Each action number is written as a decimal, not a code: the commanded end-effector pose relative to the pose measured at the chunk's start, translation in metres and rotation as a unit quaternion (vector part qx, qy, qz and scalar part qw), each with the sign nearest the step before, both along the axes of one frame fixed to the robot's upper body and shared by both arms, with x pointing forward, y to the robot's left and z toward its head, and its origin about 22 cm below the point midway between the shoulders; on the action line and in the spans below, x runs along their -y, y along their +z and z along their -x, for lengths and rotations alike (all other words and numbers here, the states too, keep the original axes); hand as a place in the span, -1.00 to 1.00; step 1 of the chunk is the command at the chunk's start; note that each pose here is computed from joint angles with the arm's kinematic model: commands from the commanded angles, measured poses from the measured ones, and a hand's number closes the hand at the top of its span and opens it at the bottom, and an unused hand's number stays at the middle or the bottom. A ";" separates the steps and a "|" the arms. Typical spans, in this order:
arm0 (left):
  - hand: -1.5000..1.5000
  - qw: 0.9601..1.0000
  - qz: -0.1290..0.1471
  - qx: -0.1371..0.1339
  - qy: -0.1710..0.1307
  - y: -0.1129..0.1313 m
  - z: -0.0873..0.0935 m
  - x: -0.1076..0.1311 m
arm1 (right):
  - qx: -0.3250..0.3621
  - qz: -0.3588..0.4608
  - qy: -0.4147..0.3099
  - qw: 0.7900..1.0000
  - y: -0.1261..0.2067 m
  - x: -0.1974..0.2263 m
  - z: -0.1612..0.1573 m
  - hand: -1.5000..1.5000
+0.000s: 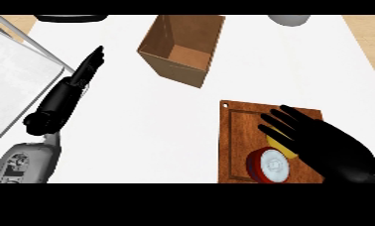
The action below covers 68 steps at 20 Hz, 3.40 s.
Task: Pick the lemon from the cutting board and place it in the cardboard box
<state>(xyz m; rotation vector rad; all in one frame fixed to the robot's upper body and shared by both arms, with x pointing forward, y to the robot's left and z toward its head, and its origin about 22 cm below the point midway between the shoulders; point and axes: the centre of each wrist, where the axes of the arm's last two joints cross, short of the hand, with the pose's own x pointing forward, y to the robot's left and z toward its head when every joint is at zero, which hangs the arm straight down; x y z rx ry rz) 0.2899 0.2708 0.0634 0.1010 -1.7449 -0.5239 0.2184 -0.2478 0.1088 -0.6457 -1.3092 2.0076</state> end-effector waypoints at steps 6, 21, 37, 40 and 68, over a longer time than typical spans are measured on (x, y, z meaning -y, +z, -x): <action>0.00 1.000 -0.004 -0.003 0.001 0.002 0.006 0.015 | -0.027 -0.018 0.010 0.999 -0.041 0.005 -0.003 -1.00; 0.00 1.000 0.000 0.004 -0.007 -0.022 0.003 -0.003 | -0.019 0.011 -0.019 1.000 -0.067 -0.006 -0.035 -1.00; 0.00 1.000 0.001 0.006 -0.001 -0.006 -0.002 0.010 | 0.063 -0.050 0.111 0.991 -0.087 0.002 -0.040 1.00; 0.00 1.000 -0.002 -0.007 -0.017 0.006 -0.010 0.003 | 0.058 -0.114 0.129 0.983 -0.087 -0.118 -0.036 1.00; 0.00 0.999 0.001 0.006 -0.044 0.012 -0.021 0.027 | 0.187 -0.401 -0.191 0.876 0.096 -0.282 -0.092 1.00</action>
